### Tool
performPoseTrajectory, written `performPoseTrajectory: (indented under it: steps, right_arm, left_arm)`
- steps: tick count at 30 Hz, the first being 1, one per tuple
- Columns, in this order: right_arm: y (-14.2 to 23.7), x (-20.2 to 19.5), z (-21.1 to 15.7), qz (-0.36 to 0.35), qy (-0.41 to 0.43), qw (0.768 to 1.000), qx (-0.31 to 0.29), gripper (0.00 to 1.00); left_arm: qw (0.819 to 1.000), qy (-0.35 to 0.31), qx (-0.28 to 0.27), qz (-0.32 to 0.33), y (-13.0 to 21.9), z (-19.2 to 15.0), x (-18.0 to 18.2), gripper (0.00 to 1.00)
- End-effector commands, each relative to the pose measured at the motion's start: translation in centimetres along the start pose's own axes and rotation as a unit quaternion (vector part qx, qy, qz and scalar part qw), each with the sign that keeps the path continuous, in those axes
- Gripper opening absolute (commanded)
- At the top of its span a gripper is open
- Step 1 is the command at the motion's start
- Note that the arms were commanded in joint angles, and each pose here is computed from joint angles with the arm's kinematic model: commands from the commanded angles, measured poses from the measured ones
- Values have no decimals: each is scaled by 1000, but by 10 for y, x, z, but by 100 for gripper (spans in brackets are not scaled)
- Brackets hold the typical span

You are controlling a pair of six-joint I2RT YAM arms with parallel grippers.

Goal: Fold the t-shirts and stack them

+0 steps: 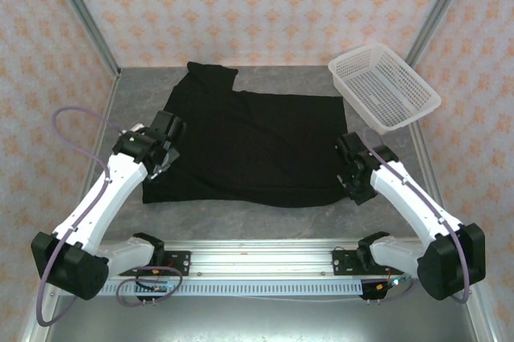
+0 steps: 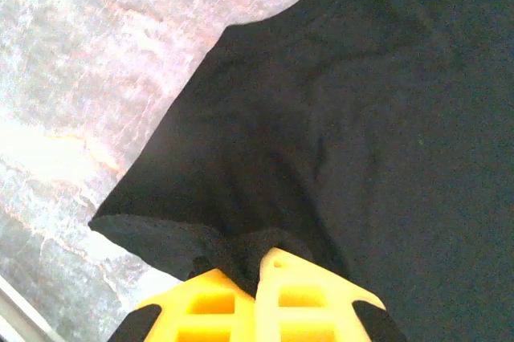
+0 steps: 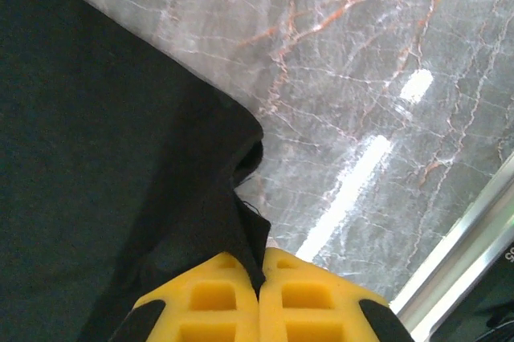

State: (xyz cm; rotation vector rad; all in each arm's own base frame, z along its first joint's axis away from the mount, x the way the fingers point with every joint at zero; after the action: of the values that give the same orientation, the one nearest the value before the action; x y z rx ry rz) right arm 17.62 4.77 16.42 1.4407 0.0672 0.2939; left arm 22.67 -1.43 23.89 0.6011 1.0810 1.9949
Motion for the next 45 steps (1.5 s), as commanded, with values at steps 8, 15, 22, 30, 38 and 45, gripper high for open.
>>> performPoseTrajectory:
  steps: [8,15,22,30,38,45]
  right_arm:
    - [21,-28,13,-10,-39,999,-30,0]
    - [7,-64,-5,-19,-64,996,54,0]
    - [-28,-88,-9,-60,-45,996,56,0]
    - [-37,-67,-15,-55,-50,995,66,0]
    - [-22,-41,-5,-37,-59,997,28,0]
    - [-12,-10,3,-14,-71,997,-4,0]
  left_arm:
    - [997,-25,-60,30,5,37,-3,0]
    - [996,-30,-54,69,21,23,29,0]
    - [997,-31,0,73,16,-29,66,0]
    - [997,-30,10,65,8,-31,58,0]
    - [997,-36,-40,49,17,12,29,0]
    - [994,-71,-65,56,6,41,-1,0]
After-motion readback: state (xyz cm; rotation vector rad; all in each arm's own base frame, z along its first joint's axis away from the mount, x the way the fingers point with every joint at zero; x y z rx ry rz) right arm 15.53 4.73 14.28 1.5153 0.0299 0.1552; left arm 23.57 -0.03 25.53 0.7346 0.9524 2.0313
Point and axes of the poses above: each hand's point on the last joint's axis, 136 mm out from that joint toward the fingers, its own y axis back along the fingers, its own x axis along the line the jaws close on, z = x × y, the point moved 6 cm from there along y, back along the fingers, and after that the axes turned 14 degrees about -y, right-handed, at the moved point
